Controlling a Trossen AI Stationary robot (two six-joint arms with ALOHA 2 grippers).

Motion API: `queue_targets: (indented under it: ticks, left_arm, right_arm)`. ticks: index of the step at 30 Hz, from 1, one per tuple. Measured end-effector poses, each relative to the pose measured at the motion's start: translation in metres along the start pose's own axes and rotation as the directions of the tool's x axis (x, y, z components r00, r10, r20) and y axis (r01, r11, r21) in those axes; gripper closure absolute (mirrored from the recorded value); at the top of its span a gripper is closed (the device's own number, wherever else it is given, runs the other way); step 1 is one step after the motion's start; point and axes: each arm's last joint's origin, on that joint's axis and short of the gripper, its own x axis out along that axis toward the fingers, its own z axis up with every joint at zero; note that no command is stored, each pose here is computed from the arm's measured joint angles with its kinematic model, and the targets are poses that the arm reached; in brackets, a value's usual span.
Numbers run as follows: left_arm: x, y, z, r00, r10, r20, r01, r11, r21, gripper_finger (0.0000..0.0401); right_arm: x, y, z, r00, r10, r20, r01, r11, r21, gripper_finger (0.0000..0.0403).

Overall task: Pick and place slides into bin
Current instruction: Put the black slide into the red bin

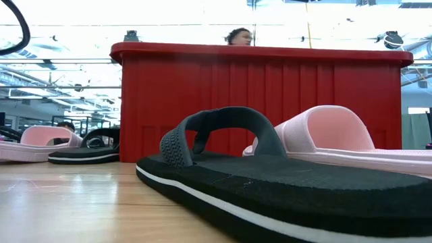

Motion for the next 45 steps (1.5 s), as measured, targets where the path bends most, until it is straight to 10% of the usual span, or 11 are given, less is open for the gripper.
queue_targets:
  ticks: [15, 45]
  left_arm:
    - [0.001, 0.000, 0.000, 1.000, -0.004, 0.005, 0.004, 1.000, 0.022, 0.0392]
    - [-0.021, -0.039, 0.033, 0.955, -0.281, 0.094, 0.283, 0.959, -0.002, 0.0401]
  right_arm:
    - [0.000, -0.002, -0.001, 0.997, -0.067, -0.033, 0.066, 0.997, -0.029, 0.0193]
    - [0.000, -0.002, -0.001, 0.997, -0.067, -0.033, 0.065, 0.997, -0.036, 0.0193]
